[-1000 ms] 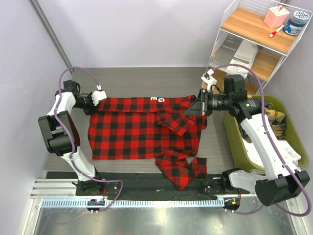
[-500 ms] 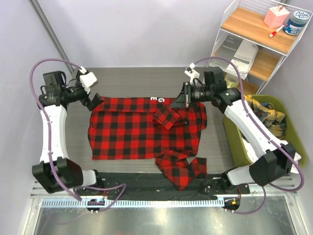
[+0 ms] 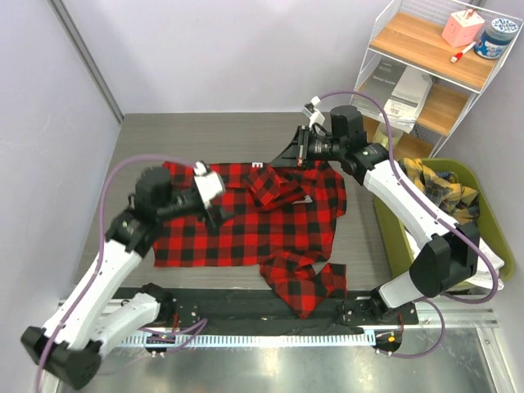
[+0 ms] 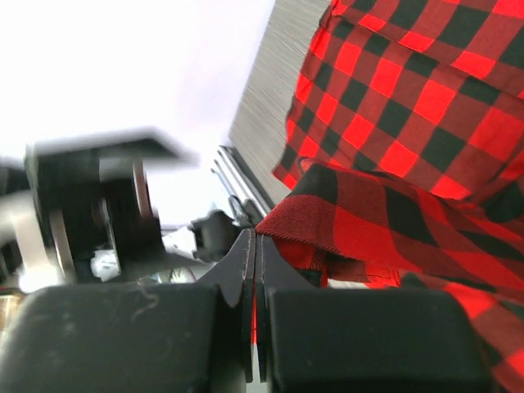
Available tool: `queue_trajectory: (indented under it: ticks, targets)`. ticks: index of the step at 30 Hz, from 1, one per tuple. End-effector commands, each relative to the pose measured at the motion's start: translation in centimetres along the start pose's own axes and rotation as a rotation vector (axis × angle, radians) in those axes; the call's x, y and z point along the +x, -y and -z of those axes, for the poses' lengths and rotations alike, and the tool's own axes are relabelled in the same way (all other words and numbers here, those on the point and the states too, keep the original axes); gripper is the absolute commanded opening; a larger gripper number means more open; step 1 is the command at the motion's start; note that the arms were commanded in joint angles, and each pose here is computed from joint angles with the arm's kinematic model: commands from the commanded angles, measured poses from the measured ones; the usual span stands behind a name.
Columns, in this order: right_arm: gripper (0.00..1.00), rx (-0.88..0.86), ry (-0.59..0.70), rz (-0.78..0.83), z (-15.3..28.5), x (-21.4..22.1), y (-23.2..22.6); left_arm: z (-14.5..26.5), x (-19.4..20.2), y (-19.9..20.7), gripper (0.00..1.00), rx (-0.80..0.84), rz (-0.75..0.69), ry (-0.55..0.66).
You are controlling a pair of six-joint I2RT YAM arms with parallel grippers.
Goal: Fold and stack the long sleeve shirts
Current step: Fold the shirt
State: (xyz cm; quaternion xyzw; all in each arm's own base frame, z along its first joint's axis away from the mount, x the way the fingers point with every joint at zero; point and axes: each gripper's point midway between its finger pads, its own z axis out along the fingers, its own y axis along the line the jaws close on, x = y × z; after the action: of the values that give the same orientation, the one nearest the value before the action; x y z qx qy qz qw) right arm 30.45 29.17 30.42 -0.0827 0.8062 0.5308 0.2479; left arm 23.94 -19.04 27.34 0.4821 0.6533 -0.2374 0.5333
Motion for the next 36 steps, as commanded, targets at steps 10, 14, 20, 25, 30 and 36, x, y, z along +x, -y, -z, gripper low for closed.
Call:
queue_trajectory:
  ticks: [10, 14, 20, 25, 30, 36]
  targets:
    - [0.01, -0.119, 0.067, -0.108, -1.4, -2.4, -2.2, -7.3, -6.8, 1.3, 1.0, -0.361, -0.153, 0.268]
    - [0.01, -0.135, 0.055, -0.108, -1.5, -1.9, -2.4, -8.2, -8.3, -0.4, 1.0, -0.496, -0.177, 0.316]
    - [0.01, -0.155, 0.053, -0.104, -1.3, -1.9, -2.9, -8.9, -7.1, -2.1, 0.97, -0.598, -0.223, 0.259]
    - [0.01, -0.156, 0.049, -0.097, -1.2, -1.7, -2.9, -8.4, -6.4, -2.6, 0.37, -0.632, -0.213, 0.227]
    - [0.02, -0.149, 0.041, -0.035, -0.6, -0.8, -2.6, -6.2, -7.6, -1.5, 0.0, -0.547, -0.193, 0.22]
    - [0.31, -0.11, 0.005, 0.039, 2.0, -0.4, 0.0, -3.1, -6.6, 3.1, 0.0, -0.267, -0.228, 0.176]
